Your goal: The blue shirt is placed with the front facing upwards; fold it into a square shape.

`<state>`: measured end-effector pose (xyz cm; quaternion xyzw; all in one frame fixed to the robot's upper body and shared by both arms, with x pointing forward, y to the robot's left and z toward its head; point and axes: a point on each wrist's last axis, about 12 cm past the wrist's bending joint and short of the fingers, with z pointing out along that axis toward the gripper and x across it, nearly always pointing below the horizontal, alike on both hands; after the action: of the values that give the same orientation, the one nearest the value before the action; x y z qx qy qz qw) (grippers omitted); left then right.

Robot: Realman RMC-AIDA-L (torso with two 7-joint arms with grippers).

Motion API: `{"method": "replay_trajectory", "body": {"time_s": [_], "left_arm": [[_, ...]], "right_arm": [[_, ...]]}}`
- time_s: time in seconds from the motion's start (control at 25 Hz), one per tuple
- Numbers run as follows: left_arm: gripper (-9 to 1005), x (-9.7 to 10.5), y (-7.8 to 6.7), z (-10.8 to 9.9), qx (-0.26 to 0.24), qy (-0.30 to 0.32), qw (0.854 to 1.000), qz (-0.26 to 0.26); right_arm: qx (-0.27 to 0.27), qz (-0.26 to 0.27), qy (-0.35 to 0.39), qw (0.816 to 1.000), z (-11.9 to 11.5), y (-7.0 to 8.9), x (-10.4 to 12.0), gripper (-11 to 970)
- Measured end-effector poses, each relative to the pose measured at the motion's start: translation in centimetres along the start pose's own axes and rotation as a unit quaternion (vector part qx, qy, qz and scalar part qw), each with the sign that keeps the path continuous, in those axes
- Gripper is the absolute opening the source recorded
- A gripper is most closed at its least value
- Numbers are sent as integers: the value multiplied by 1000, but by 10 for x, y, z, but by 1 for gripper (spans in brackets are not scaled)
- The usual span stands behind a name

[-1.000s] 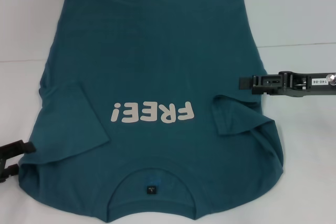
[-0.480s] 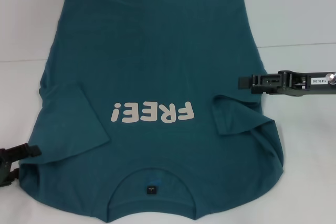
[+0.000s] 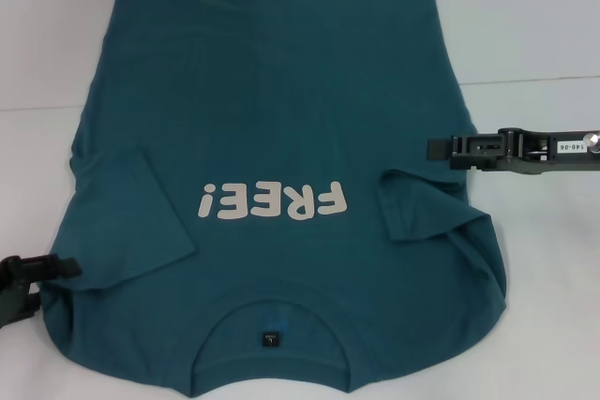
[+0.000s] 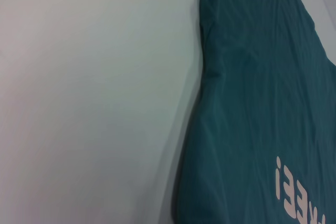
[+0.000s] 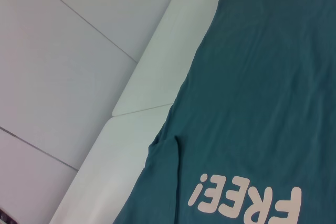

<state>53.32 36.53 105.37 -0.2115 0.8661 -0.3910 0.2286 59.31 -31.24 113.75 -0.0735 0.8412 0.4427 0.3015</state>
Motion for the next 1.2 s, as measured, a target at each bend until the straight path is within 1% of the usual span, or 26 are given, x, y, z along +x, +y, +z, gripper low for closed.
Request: {"method": "replay_trajectory", "body": {"time_s": [0.04, 0.24, 0.44, 0.56, 0.8, 0.92, 1.04, 1.2], "left_arm": [[753, 0, 0, 0, -1, -1, 1000, 0], [547, 0, 2, -1, -3, -1, 1000, 0], [309, 0, 3, -2, -4, -2, 1000, 2], [82, 1, 5, -2, -5, -4, 1000, 0], [64, 4, 3, 0, 8, 5, 1000, 14], [55, 5, -2, 0, 34, 12, 999, 26], [49, 5, -6, -4, 58, 15, 998, 30], [48, 5, -3, -11, 65, 11, 997, 26]], "right_arm": [[0, 0, 0, 1000, 0, 0, 0, 748], [0, 0, 0, 1000, 0, 0, 0, 748], [0, 0, 0, 1000, 0, 0, 0, 748], [0, 0, 0, 1000, 0, 0, 0, 747], [1, 0, 0, 1000, -1, -1, 0, 747], [1, 1, 0, 1000, -1, -1, 1, 747], [1, 1, 0, 1000, -1, -1, 1, 746], [1, 1, 0, 1000, -1, -1, 1, 746]]}}
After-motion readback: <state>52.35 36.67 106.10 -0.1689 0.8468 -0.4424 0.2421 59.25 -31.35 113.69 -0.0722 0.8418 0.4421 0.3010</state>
